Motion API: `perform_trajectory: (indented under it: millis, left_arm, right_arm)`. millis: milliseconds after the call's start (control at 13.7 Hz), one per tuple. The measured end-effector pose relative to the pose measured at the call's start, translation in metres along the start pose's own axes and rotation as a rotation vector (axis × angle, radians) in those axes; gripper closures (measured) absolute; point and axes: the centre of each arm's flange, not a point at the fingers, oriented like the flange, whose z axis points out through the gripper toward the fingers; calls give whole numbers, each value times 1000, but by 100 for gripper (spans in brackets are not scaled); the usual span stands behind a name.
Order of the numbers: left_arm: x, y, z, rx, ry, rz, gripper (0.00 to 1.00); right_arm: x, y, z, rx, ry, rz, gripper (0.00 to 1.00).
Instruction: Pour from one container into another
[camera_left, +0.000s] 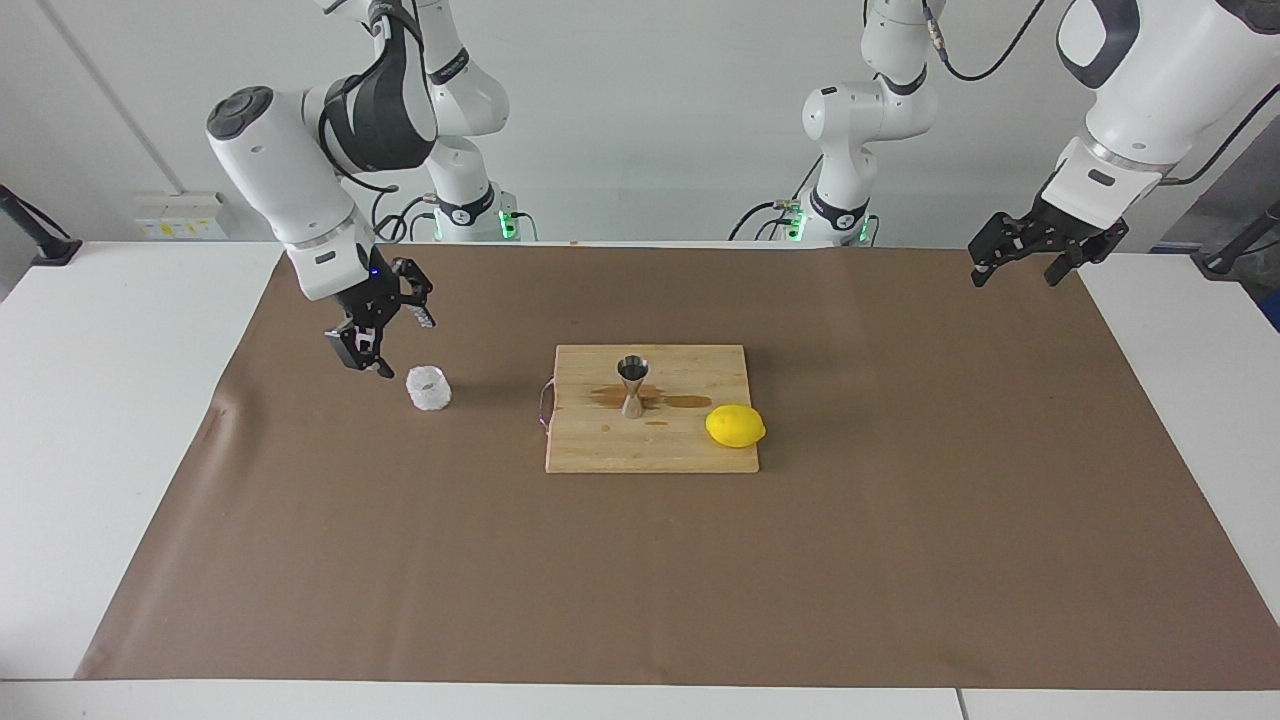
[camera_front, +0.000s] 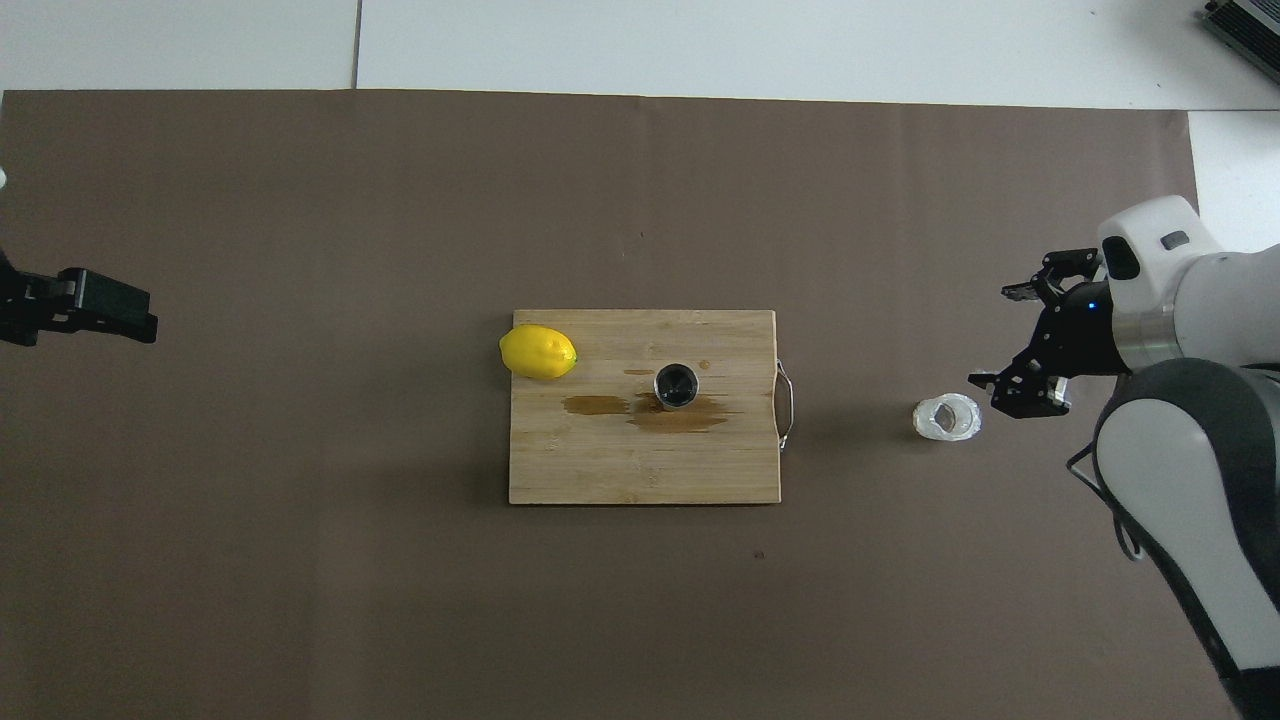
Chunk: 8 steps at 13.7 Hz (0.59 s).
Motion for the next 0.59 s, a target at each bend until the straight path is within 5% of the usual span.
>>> perform_trajectory:
  millis: [220,585]
  left_arm:
    - [0,1,0,0,2,1,0]
    - [0,0,0,0,3,1,0]
  right_arm:
    - [30,-1,-40,-99,-35,233,0]
    - [40,-1,-89,-122,-49,757,0]
